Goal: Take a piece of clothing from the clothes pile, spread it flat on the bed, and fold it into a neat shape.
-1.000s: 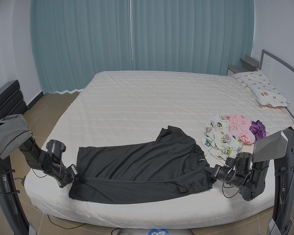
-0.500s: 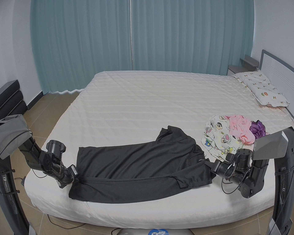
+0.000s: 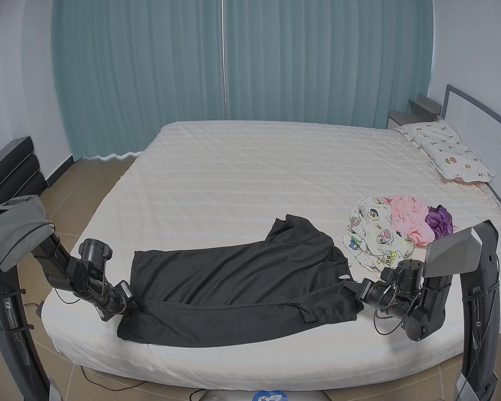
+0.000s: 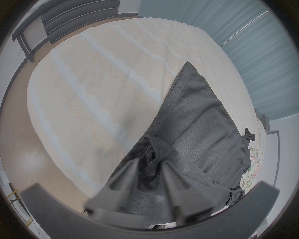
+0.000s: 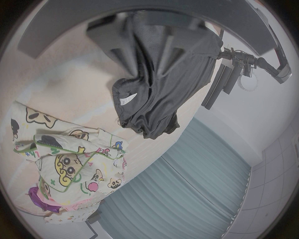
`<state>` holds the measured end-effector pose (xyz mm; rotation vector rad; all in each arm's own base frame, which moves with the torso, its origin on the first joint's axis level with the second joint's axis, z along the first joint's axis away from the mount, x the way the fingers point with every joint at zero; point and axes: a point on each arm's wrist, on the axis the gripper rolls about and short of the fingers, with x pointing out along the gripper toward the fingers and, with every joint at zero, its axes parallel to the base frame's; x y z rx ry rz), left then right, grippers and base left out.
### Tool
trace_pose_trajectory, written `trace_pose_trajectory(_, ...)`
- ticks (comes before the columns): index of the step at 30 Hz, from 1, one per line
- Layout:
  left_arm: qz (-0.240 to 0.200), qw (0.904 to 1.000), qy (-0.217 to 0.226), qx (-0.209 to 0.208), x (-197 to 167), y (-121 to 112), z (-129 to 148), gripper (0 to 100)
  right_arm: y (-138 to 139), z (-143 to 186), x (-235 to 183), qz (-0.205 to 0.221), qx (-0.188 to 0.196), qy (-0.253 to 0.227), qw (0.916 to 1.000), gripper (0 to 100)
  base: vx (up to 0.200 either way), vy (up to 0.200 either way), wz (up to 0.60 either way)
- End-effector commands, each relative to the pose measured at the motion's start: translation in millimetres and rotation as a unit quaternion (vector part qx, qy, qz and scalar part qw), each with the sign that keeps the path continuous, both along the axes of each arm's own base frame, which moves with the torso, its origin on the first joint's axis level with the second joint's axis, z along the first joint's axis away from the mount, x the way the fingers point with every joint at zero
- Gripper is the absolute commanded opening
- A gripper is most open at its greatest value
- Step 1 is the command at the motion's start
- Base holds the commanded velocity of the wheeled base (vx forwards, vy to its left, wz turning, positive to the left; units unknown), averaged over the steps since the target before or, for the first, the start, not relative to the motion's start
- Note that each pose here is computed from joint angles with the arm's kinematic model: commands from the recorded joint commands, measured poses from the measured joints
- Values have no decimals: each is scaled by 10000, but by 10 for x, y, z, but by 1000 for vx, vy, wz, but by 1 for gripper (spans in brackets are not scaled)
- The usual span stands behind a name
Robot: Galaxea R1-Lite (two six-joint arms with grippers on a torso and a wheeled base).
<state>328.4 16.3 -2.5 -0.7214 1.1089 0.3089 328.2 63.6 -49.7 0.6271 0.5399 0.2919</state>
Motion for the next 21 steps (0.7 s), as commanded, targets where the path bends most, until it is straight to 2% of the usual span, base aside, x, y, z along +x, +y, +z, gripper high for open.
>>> trace_pose_trajectory(1, 0, 10000, -2, -7, 1, 1, 0, 100, 0, 18, -26, 12, 19, -22, 10000, 100, 0, 0, 0)
trace_pose_trajectory(6, -6, 10000, -57, 0, -3, 0, 38, 100, -45, 139, -83, -34, 46, -68, 10000, 100, 0, 0, 0)
trace_pose_trajectory(11, 46, 9993, -381, 26, -33, 48, 262, 100, -85, 308, -147, -267, 511, 22, 9983, 100, 0, 0, 0)
trace_pose_trajectory(18, 105, 9991, -418, 6, -21, 79, 277, 100, -81, 302, -152, -281, 537, 52, 9981, 100, 0, 0, 0)
trace_pose_trajectory(21, 151, 9989, -431, -47, -40, 129, 288, 100, -87, 302, -161, -290, 535, 67, 9981, 100, 0, 200, 0)
